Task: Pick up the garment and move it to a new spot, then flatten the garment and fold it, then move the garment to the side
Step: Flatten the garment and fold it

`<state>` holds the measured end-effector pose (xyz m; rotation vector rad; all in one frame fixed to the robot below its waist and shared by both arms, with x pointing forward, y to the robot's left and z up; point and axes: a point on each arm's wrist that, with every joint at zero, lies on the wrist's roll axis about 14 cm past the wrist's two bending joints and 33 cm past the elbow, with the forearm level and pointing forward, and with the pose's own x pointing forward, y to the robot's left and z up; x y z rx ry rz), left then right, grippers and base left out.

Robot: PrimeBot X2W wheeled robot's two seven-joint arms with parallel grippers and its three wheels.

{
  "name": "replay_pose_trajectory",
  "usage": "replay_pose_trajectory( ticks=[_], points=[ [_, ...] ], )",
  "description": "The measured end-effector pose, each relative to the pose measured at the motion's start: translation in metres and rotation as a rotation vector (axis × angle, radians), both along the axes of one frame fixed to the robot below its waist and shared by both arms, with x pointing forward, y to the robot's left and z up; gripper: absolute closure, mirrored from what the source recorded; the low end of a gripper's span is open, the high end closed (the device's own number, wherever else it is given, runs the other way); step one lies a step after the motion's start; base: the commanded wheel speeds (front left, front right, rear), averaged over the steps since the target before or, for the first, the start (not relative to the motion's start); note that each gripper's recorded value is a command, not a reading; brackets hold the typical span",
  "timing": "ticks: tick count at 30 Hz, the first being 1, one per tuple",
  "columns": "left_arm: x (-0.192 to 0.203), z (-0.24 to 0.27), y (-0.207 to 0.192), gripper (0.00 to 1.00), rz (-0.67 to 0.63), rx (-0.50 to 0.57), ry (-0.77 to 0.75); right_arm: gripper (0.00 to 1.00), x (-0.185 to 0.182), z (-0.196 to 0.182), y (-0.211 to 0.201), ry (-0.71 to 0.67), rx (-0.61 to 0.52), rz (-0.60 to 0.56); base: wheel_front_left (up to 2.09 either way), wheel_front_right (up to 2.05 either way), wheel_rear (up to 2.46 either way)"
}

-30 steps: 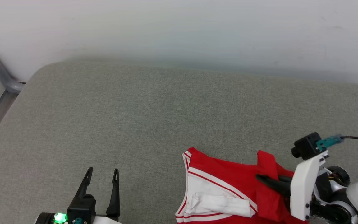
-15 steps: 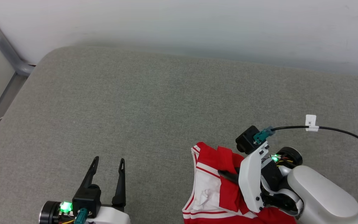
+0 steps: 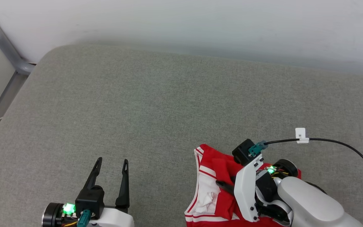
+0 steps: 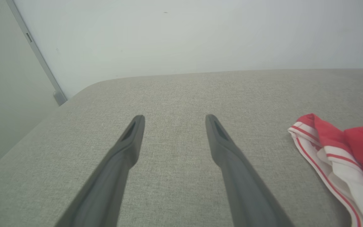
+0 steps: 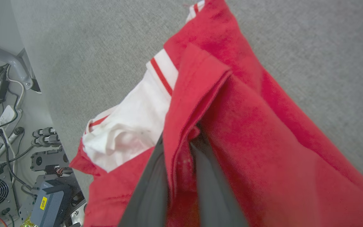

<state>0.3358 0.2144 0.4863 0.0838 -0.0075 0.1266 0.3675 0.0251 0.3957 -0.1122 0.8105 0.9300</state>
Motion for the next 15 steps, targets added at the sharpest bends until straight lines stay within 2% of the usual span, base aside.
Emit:
replay_pose_trajectory(
  ticks=[4, 8, 15],
  points=[
    [-0.001, 0.003, -0.003, 0.00, -0.010, 0.004, -0.011, 0.00, 0.015, 0.029, -0.003, -0.113, 0.093, -0.040, 0.00, 0.00, 0.00],
    [-0.002, 0.006, -0.005, 0.00, -0.022, 0.008, -0.023, 0.00, 0.036, 0.067, -0.018, -0.249, 0.212, -0.129, 0.00, 0.00, 0.00],
    [0.001, 0.010, -0.016, 0.00, -0.066, 0.014, -0.037, 0.00, 0.064, 0.115, -0.088, -0.521, 0.290, -0.339, 0.00, 0.00, 0.00]
  ],
)
